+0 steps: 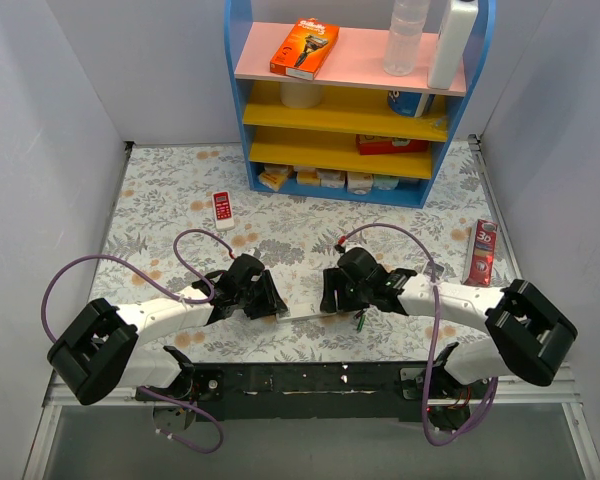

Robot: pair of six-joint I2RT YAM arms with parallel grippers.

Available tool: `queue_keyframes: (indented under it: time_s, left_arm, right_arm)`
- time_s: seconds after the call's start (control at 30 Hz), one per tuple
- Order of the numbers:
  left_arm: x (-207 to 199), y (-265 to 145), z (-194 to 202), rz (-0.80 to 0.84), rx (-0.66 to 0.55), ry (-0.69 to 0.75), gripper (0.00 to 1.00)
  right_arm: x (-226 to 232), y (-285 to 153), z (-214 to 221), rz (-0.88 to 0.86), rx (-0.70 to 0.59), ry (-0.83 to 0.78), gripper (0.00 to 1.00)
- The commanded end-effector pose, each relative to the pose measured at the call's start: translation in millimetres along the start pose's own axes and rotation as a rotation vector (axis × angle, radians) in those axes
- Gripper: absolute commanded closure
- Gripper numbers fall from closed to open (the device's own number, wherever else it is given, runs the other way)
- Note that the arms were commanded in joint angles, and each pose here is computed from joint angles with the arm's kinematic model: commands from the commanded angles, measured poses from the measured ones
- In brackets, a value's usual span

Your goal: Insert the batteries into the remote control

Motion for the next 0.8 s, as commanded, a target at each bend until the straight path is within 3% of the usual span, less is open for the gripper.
queue_keyframes:
  time_s: [0.0,0.3,0.77]
  left_arm:
    - [32.7,3.1,15.7,-0.17,0.044,0.016,0.65]
    - [30.6,2.3,14.8,-0.163,0.041,0.013,0.63]
    - [28.7,2.6,13.5,-0.158,0.038,0.016,0.63]
  right_arm:
    - [-5.3,-9.5,-3.2,-0.021,-0.034,-0.006,0.32]
    - [-9.3,-18.2,-9.5,-0.012,-0.068,0.006,0.39]
    - [-13.8,-10.4,-7.2,0.042,-0.019,-0.007,0.64]
Point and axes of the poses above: each gripper's point midway between its finger pads, its own y axis out along the fingers, its own x axis along the line the jaws close on, z = x × y, the point moved 10 cm from there along -y, back along the fingers, and after that the axes turned 3 degrees about -y, right-handed, at the moved point
